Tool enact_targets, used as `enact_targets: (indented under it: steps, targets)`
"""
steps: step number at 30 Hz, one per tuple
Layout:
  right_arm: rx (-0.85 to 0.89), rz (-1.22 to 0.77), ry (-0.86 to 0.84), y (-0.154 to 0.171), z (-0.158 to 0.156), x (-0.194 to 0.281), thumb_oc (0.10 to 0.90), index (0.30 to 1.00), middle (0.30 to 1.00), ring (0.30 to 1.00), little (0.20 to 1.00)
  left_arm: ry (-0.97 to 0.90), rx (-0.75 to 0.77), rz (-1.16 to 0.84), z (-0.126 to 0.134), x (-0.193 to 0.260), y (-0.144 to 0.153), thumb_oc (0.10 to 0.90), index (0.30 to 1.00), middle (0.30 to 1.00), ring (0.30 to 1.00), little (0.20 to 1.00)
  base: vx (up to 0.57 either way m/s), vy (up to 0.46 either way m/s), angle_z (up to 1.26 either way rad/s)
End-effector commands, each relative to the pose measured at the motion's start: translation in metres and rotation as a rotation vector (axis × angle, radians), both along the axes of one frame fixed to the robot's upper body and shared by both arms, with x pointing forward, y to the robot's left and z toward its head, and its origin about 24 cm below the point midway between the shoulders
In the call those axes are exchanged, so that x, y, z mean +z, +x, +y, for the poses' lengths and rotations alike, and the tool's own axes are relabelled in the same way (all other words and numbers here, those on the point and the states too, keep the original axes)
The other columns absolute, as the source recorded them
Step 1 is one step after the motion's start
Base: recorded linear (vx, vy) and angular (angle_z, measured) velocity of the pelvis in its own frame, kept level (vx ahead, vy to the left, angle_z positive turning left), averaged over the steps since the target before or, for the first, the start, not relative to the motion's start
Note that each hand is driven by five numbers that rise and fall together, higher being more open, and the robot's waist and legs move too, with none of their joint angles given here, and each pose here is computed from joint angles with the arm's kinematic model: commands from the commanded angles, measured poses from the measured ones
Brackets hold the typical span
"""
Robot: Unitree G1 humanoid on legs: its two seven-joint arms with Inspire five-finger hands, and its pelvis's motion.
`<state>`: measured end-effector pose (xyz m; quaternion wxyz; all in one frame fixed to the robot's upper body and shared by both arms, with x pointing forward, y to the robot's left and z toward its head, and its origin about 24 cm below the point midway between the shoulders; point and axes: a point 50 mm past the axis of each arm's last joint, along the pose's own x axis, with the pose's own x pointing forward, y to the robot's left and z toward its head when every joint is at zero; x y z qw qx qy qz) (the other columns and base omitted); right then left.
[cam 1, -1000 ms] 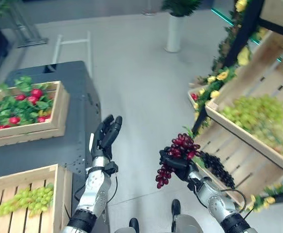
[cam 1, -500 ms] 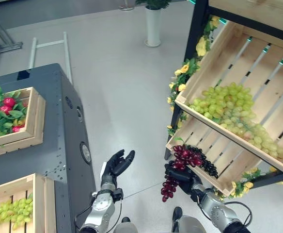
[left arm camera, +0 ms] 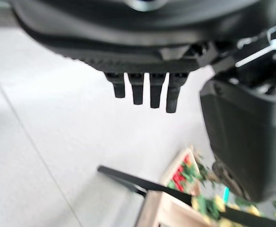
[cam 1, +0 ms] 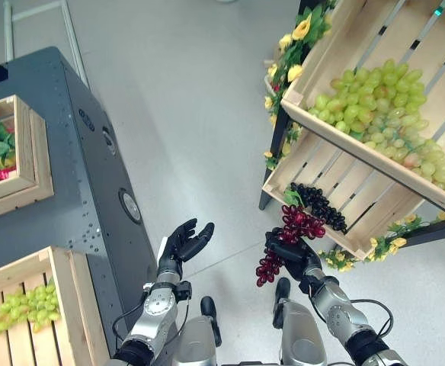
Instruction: Pick up the fruits from the basket on one side to the basket on the other side
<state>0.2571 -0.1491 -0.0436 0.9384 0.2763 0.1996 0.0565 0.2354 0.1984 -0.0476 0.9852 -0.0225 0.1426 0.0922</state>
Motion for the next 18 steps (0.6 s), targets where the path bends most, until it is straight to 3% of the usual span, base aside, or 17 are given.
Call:
enact_targets:
  steps: [1, 4, 7, 11, 18]
  targets:
    - [-0.159, -0.237, 0.070, 0.026, -0.009, 0.045, 0.400, 0.300, 0.300, 0.300, 0.300, -0.209, 0.119, -0.113, -0.002, 0.013, 0.003, 0.800, 0.900, 0.900, 0.900, 0.900, 0.09, -0.125, -0.19]
    - [-0.170, -0.271, 0.050, 0.028, -0.016, 0.048, 0.400, 0.300, 0.300, 0.300, 0.300, -0.299, 0.184, -0.121, -0.007, 0.006, -0.003, 0.800, 0.900, 0.900, 0.900, 0.900, 0.05, -0.025, -0.22]
    - [-0.144, -0.374, 0.015, 0.055, -0.010, 0.079, 0.400, 0.300, 0.300, 0.300, 0.300, -0.340, 0.232, -0.196, -0.009, 0.019, 0.011, 0.800, 0.900, 0.900, 0.900, 0.900, -0.19, 0.162, -0.48]
    - [-0.183, -0.474, 0.031, 0.064, -0.018, 0.103, 0.400, 0.300, 0.300, 0.300, 0.300, -0.287, 0.181, -0.251, -0.015, 0.039, 0.031, 0.800, 0.900, 0.900, 0.900, 0.900, -0.12, 0.038, -0.88]
    - [-0.337, -0.656, -0.024, 0.080, -0.047, 0.153, 0.400, 0.300, 0.300, 0.300, 0.300, -0.240, 0.083, -0.265, -0.035, 0.047, 0.035, 0.800, 0.900, 0.900, 0.900, 0.900, -0.02, 0.029, 0.18]
